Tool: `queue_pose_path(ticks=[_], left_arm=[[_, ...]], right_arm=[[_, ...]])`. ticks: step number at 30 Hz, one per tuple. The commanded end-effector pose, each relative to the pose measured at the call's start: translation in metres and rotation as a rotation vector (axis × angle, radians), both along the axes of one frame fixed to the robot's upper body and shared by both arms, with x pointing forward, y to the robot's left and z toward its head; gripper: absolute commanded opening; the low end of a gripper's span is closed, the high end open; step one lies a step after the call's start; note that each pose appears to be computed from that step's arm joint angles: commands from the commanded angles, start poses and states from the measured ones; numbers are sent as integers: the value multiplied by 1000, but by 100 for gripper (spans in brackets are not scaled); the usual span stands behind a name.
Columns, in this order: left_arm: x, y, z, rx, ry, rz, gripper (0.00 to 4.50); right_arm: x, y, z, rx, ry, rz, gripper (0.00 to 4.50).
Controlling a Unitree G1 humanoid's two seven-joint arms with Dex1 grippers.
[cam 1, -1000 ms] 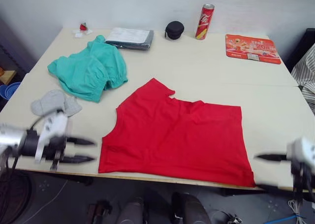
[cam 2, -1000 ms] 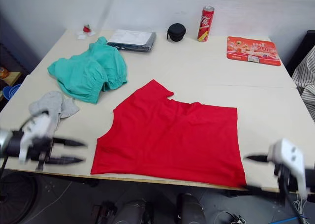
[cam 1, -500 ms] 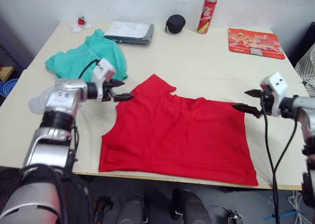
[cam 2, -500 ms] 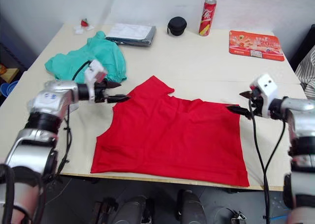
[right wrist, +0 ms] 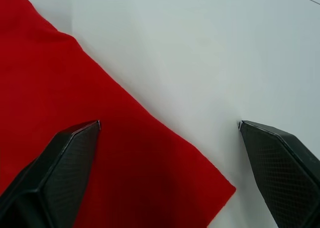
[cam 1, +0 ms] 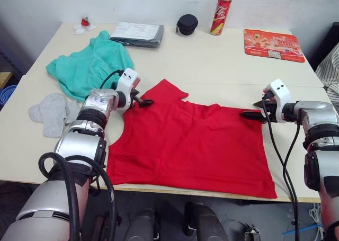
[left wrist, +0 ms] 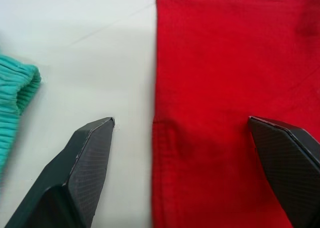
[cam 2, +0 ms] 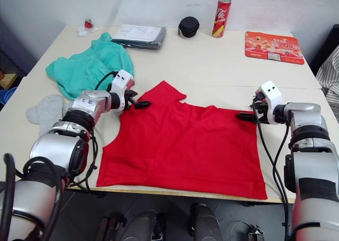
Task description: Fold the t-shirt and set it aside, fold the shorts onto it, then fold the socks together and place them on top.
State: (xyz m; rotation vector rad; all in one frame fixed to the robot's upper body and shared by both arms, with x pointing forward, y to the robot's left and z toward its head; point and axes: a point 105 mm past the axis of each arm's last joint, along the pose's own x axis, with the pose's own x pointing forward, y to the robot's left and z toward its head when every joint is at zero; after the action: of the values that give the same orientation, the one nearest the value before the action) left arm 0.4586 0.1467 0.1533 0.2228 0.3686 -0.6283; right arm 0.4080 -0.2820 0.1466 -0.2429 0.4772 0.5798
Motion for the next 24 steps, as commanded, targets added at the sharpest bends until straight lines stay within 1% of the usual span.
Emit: queue_pose_path(ticks=[1,4,5,8,11,16,17,21,24], left_arm=[[2,-3,6,9,-4,9,450],[2,-1,2,21,1,19,386],[2,-1,2,11,7,20,354],[3,0,0,-17,7,43,264],[4,0,1,-55,-2,74,159],[4,0,2,-102,-20,72,11],[4,1,4,-116,-31,69,5],[4,6,15,-178,-85,51,5],[0,13,17,-198,-101,17,5]], right_arm=[[-3,-5,0,-16,20,2,358],[-5,-8,-2,-25,23,3,249],[-6,-8,-2,-24,25,8,209],[-6,-7,-2,-11,13,16,114],[-7,-6,-1,-5,3,32,3],[-9,-7,-1,-12,-21,55,0],[-10,-7,0,-8,-26,59,0],[-12,-11,5,-2,-57,68,0],[-14,-16,12,11,-92,70,0]])
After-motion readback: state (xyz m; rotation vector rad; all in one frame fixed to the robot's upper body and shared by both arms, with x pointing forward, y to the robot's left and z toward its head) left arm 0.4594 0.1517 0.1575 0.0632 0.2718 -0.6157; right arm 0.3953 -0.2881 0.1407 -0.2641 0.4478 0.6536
